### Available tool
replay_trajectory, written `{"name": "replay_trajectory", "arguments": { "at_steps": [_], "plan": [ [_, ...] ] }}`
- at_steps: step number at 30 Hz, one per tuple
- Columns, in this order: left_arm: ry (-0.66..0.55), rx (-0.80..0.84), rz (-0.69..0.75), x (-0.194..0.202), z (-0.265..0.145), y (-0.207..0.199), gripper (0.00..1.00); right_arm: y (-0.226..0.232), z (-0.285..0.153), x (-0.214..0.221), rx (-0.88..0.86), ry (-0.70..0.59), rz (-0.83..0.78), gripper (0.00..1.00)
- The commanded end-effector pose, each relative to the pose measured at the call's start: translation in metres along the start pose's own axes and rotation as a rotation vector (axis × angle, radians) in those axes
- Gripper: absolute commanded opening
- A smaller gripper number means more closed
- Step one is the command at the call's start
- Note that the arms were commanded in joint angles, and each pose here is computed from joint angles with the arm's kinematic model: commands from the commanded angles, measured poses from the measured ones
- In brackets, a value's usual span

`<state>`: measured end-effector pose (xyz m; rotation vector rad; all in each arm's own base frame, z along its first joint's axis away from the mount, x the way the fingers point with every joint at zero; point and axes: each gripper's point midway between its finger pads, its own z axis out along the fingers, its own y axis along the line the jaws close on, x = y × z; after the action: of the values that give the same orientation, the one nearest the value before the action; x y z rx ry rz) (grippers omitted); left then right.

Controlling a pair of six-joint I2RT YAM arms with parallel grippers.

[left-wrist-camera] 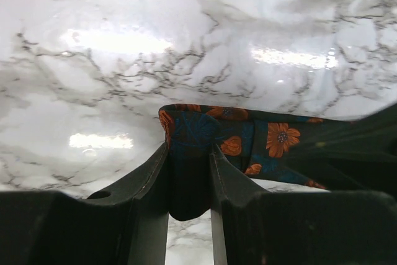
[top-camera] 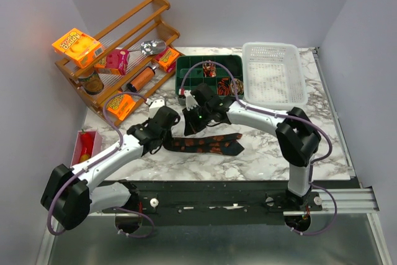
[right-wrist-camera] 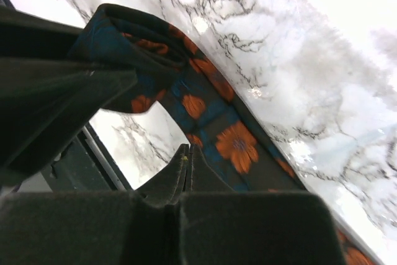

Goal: Roll the ties
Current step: Roll the tie at the center of the board.

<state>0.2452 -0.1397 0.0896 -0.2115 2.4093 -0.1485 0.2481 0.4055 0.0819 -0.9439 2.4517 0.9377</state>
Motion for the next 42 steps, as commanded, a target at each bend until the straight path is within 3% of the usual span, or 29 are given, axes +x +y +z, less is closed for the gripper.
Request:
{"name": "replay_trajectory", "arguments": {
  "at_steps": [1,11,18,24,28,31,42],
  "plan": [
    [-0.013,-0.168,0.066,-0.002,-0.005,0.031,0.18,-0.015,-0.019,-0.011,0.062,-0.061,0.016,0.02],
    [0.033,-0.288,0.205,0.015,0.006,0.032,0.18,-0.042,-0.03,0.005,0.113,-0.044,0.06,0.02],
    [0.045,-0.255,0.254,0.023,0.012,0.004,0.22,-0.046,-0.026,0.014,0.118,-0.022,0.069,0.02],
    [0.062,-0.234,0.298,0.032,0.017,-0.014,0.31,-0.047,-0.024,0.015,0.121,-0.017,0.07,0.02],
    [0.072,-0.227,0.323,0.04,0.018,-0.022,0.48,-0.049,-0.022,0.017,0.127,-0.012,0.07,0.02],
    [0.077,-0.216,0.328,0.046,0.019,-0.027,0.56,-0.051,-0.021,0.018,0.131,-0.008,0.076,0.02],
    [0.079,-0.086,0.317,0.067,0.017,-0.059,0.65,-0.052,-0.017,0.022,0.126,0.005,0.076,0.02]
  ]
}}
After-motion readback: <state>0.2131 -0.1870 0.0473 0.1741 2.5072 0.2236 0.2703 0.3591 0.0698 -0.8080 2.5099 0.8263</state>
